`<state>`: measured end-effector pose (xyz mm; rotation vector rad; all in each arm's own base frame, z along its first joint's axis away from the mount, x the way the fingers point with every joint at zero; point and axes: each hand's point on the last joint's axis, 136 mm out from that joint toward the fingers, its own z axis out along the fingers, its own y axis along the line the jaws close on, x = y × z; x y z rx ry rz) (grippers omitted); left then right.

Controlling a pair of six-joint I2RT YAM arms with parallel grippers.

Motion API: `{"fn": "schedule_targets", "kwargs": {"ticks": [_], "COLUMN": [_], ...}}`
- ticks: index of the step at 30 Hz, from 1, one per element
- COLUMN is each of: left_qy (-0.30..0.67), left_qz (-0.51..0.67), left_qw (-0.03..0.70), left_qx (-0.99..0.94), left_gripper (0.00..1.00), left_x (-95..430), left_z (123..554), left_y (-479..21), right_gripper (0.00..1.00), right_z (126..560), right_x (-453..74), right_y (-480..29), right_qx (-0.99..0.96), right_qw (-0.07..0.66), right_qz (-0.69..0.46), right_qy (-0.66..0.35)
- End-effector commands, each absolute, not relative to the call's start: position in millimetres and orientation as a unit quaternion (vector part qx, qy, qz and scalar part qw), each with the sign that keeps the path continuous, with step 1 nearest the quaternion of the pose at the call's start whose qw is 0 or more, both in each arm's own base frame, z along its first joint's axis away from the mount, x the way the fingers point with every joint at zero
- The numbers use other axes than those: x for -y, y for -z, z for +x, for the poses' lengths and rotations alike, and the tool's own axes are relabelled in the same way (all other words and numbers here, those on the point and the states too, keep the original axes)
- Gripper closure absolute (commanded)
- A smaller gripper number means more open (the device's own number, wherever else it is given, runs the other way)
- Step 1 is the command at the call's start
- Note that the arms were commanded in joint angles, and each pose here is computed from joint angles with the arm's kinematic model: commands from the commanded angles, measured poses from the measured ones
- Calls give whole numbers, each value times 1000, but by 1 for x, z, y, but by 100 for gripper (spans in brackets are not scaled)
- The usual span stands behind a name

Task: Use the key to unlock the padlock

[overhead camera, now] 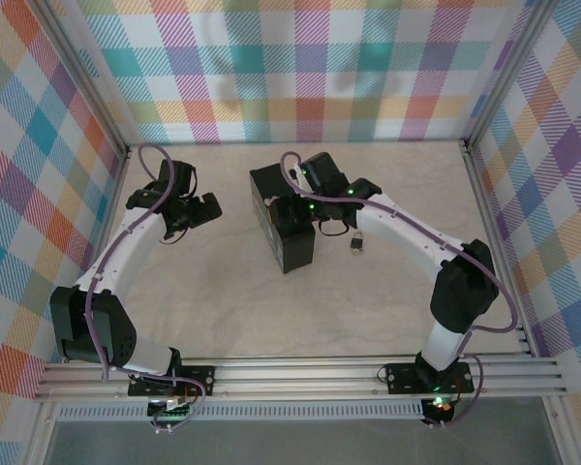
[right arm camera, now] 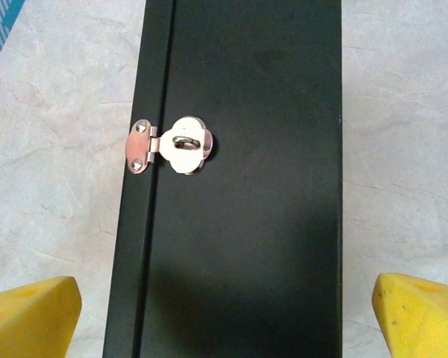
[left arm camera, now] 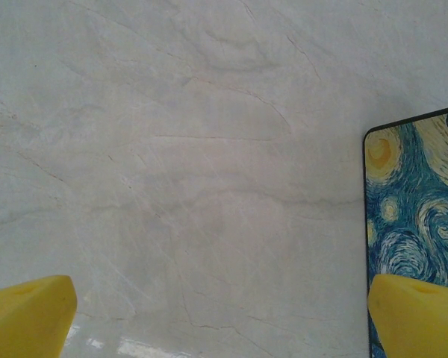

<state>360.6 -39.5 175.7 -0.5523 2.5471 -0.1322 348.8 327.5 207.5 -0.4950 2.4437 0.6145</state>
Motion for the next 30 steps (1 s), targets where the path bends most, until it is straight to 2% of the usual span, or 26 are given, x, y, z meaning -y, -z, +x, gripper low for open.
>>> {"fn": "schedule_targets", "kwargs": {"ticks": [1, 18, 22, 27, 30], "left_qy": [57, 58, 56, 68, 79], "left_qz": [-214, -207, -205, -181, -144], "left_qw": [263, 269, 268, 266, 263], "left_qx": [-939, -939, -940, -944, -951], "left_gripper": [0, 0, 0, 0, 0], "left_x": [38, 38, 37, 49, 70], "left_z": [362, 362, 361, 362, 361], "left_y": [-179, -185, -185, -186, -189], "right_gripper": [0, 1, 16, 20, 21], "right_z": [345, 344, 343, 341, 343], "right_x": [-335, -338, -336, -335, -328], "right_y": [-209, -175, -170, -174, -177], "right_qx": [-912, -929, -933, -934, -932], "right_qw": [281, 256, 252, 252, 243], "right_qz": [-200, -225, -213, -190, -151], "right_qy": [-222, -143, -142, -168, -224]}}
